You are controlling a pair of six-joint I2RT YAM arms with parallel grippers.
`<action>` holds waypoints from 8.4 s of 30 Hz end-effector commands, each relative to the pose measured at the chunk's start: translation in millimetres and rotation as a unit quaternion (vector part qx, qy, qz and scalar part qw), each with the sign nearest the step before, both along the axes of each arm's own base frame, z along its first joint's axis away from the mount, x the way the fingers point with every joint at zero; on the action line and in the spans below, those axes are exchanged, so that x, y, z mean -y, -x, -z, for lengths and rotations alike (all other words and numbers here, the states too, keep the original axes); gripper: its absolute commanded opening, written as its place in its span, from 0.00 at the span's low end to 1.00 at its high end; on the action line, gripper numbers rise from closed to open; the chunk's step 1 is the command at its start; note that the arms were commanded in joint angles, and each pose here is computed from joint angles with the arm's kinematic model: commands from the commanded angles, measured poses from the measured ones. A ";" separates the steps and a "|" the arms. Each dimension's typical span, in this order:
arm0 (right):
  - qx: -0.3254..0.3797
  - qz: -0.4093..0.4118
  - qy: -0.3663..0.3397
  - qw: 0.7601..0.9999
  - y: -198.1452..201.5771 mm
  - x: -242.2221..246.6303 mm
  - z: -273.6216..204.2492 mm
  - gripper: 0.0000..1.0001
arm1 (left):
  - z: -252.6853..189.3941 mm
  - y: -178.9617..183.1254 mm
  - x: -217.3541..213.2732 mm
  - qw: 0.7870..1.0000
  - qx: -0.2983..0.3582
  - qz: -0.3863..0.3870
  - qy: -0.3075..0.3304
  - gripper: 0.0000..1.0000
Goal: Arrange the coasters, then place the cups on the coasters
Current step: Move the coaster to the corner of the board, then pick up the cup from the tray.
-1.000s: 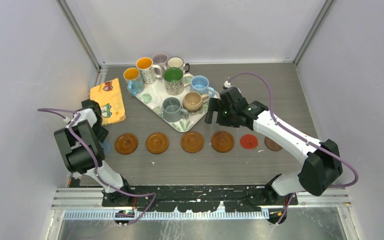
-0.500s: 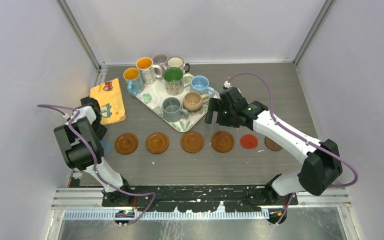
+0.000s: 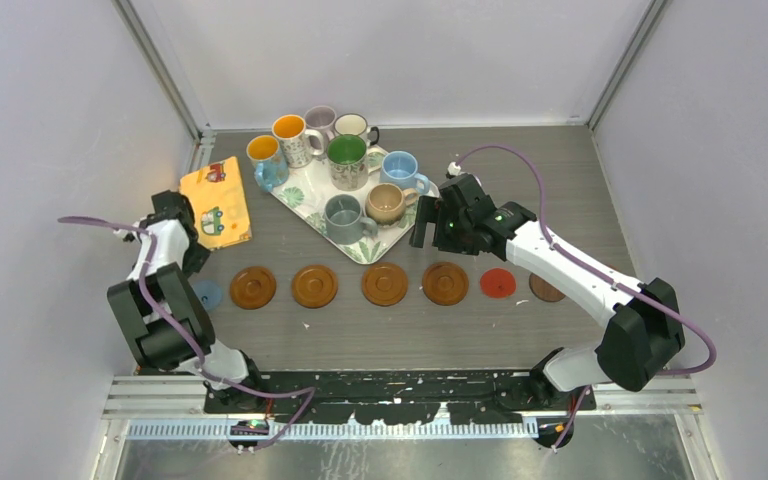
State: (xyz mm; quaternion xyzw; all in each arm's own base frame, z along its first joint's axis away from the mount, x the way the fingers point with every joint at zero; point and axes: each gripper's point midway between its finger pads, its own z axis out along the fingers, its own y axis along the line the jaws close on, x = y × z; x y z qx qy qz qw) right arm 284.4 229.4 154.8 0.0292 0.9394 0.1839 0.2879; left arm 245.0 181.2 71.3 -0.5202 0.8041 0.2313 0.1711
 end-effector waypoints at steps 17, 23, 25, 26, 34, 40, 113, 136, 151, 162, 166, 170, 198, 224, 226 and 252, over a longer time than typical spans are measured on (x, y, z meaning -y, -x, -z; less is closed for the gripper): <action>0.011 -0.017 -0.032 0.999 4.9 -9.4 -10.3 1.00 | 10.4 78.5 19.0 0.996 -0.043 -0.075 -0.020 0.85; 0.009 -0.017 -0.031 0.999 5.6 -9.7 -7.7 1.00 | 16.1 84.6 24.5 0.994 -0.049 -0.093 -0.009 0.88; 0.008 -0.018 -0.031 0.999 5.8 -10.1 -6.7 1.00 | 19.3 85.6 26.6 0.994 -0.049 -0.097 -0.004 0.88; 0.008 -0.018 -0.031 0.999 6.0 -10.3 -6.5 1.00 | 21.0 86.2 27.4 0.994 -0.049 -0.098 -0.003 0.88; 0.004 -0.016 -0.027 0.999 6.0 -8.9 -2.5 1.00 | 32.2 91.8 27.3 0.993 -0.062 -0.101 -0.002 0.89; 0.006 -0.014 -0.025 1.000 5.3 -8.5 -2.3 1.00 | 39.3 86.4 26.3 0.994 -0.059 -0.096 0.004 0.89; 0.037 0.091 0.009 0.995 -24.1 11.8 -0.2 1.00 | -68.5 -8.4 260.2 0.857 0.134 0.494 0.063 1.00; 0.080 0.174 0.012 0.981 -68.0 46.1 -31.4 1.00 | -131.2 -19.8 376.4 0.705 0.200 0.661 0.158 1.00; 0.089 0.167 0.008 0.982 -73.3 42.6 -27.7 1.00 | -134.6 -34.8 380.1 0.714 0.220 0.648 0.148 1.00; 0.079 0.118 -0.003 0.990 -77.0 18.9 -24.4 1.00 | -115.0 -53.6 371.1 0.764 0.200 0.598 0.137 1.00; 0.072 0.107 -0.006 0.992 -74.6 14.9 -18.6 1.00 | -115.3 -65.4 355.8 0.782 0.203 0.573 0.138 1.00; 0.068 0.098 -0.004 0.993 -73.4 13.6 -14.7 1.00 | -111.0 -68.1 358.2 0.786 0.205 0.564 0.150 1.00; 0.088 0.124 -0.002 0.988 -41.3 38.8 -36.2 1.00 | -46.4 -128.2 416.0 0.891 0.247 0.370 0.091 1.00; 0.075 0.119 -0.015 0.990 -37.8 32.5 -30.5 1.00 | -26.5 -139.1 331.5 0.903 0.173 0.393 0.034 0.91; 0.076 0.118 -0.016 0.990 -38.2 31.3 -30.3 1.00 | -26.8 -144.4 322.6 0.899 0.169 0.403 0.037 0.88; 0.087 0.106 -0.017 0.990 -38.7 28.3 -36.5 1.00 | -5.0 -151.6 348.1 0.854 0.114 0.503 0.070 0.42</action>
